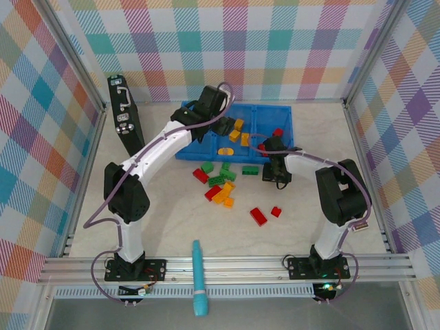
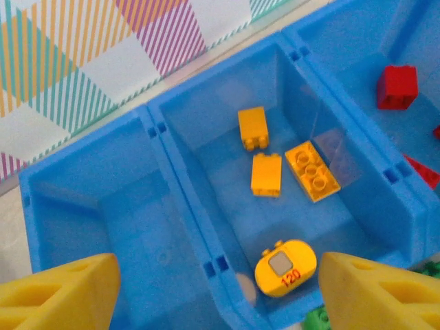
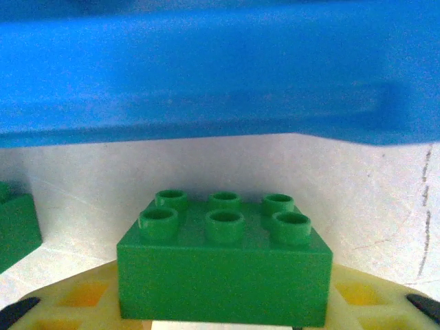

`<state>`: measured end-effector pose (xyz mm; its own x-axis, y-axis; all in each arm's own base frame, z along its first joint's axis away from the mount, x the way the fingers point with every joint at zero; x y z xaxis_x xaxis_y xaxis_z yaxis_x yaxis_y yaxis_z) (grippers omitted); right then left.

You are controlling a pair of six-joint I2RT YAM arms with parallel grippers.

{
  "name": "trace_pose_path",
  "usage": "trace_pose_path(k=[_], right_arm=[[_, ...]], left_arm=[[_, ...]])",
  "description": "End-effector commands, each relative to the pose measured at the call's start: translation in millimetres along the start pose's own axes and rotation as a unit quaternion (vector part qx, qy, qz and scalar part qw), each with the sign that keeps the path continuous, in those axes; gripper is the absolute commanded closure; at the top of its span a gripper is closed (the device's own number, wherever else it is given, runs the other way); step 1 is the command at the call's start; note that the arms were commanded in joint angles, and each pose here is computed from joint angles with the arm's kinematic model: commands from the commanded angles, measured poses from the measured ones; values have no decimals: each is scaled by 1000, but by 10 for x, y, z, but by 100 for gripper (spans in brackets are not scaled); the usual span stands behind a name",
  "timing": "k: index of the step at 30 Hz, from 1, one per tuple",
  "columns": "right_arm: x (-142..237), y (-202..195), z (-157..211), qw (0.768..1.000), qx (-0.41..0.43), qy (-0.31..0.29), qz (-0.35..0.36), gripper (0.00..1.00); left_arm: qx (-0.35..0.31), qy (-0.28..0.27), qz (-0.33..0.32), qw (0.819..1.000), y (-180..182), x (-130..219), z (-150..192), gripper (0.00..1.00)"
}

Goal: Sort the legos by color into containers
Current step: Pick up the lego from the center of the table, then place the lego in the container.

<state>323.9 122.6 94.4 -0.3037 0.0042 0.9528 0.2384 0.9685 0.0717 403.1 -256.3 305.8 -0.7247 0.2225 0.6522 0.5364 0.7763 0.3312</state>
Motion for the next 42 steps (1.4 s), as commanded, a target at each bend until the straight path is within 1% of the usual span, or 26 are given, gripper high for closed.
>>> trace_pose_path(k=[1,6,11,14,18,22,27,32,35,39,42], right_arm=[[-111,152,-153,999,12,-28,-35,53],[-44,147,-157,999,21,-25,-35,56],[237,101,-153,998,32,-37,-40,58],[433,71,-165,997,38,-50,-45,57],[657,64,-190,996,49,-56,-51,58],[828,73,-219,995,54,-61,-58,60],[1072,142,-339,991,58,-88,-82,59],[1285,300,-515,986,74,-106,-103,59],[1410,470,-595,980,99,-120,-122,59],[1536,793,-736,969,138,-140,-147,58],[1558,1062,-829,961,163,-148,-167,58]], left_arm=[[-5,9,-16,1000,116,234,98,24],[-3,25,-26,999,185,355,241,23],[-1,32,-29,999,302,532,316,23],[28,16,-27,999,475,729,317,23],[48,0,-40,998,630,932,367,23],[56,5,-41,998,675,965,447,23],[61,8,-46,997,725,987,492,22],[69,3,-58,996,816,1108,545,22],[74,3,-69,995,874,1195,603,22],[84,4,-81,993,954,1334,699,22],[92,5,-93,991,1014,1475,784,22]])
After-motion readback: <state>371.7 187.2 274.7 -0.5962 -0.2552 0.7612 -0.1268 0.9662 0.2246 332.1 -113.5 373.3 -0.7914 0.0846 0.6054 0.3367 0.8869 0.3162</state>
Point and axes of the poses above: each hand's point on the last joint's axis, 136 mm out from that joint toward the fingers, its own x axis back along the fingers, its own y axis along the line the jaws close on, z = x × y, the point moved 8 cm from there along x, back along the fingers, and after that the axes turned 9 degrees about -x, right-handed, at the moved point
